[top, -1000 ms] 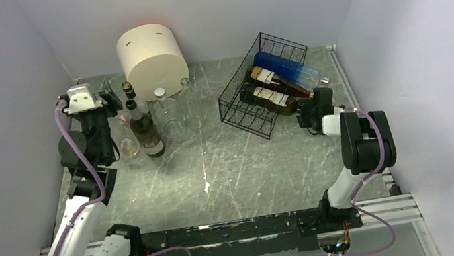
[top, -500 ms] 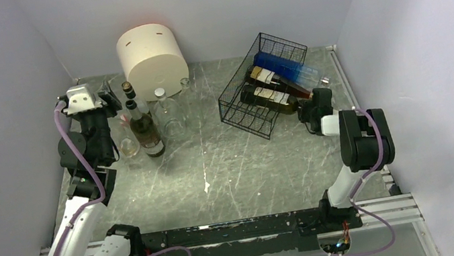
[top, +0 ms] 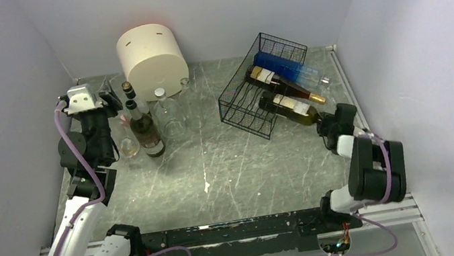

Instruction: Take the wine bottle off the wine rack

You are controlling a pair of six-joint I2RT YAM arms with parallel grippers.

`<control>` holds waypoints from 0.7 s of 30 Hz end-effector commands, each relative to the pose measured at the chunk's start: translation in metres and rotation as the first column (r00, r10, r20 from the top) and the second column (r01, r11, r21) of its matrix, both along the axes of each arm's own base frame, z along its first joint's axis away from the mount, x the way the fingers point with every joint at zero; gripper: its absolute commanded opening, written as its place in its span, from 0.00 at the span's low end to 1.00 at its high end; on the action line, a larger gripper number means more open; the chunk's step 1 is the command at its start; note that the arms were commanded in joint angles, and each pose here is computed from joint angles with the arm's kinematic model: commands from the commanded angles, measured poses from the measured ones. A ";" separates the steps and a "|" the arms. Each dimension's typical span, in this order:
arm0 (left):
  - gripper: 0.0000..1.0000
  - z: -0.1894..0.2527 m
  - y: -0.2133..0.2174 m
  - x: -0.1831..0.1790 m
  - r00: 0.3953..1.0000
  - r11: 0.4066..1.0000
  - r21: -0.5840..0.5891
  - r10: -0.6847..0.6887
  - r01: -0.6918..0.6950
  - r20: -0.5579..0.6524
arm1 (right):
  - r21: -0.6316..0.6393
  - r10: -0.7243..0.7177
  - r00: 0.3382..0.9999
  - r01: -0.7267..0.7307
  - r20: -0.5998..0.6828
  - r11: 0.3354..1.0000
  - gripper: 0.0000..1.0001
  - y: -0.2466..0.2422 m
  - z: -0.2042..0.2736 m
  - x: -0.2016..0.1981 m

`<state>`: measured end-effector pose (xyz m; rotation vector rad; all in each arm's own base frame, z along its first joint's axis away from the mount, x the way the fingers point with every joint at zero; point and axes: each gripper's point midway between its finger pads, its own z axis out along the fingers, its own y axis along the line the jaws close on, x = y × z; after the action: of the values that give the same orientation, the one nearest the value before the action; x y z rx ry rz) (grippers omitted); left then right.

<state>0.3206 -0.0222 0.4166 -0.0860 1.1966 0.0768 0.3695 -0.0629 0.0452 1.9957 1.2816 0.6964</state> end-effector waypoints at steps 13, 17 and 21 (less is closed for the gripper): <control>0.67 0.010 -0.008 0.000 0.999 0.999 -0.004 -0.037 0.037 0.026 | -0.417 -0.076 0.983 -0.001 -0.169 0.909 0.00 -0.097 0.084 -0.079; 0.67 0.010 -0.010 -0.001 0.999 0.999 -0.001 -0.039 0.039 0.027 | -0.567 -0.062 0.970 -0.086 -0.236 0.819 0.00 -0.114 0.126 -0.076; 0.67 0.012 -0.011 -0.002 0.998 0.999 -0.003 -0.050 0.050 0.032 | -0.684 -0.039 0.964 -0.159 -0.265 0.711 0.00 -0.113 0.160 -0.065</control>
<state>0.3232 -0.0298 0.4139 -0.0641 1.2052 0.0587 0.2951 -0.1692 0.1569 1.6316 1.4639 0.0610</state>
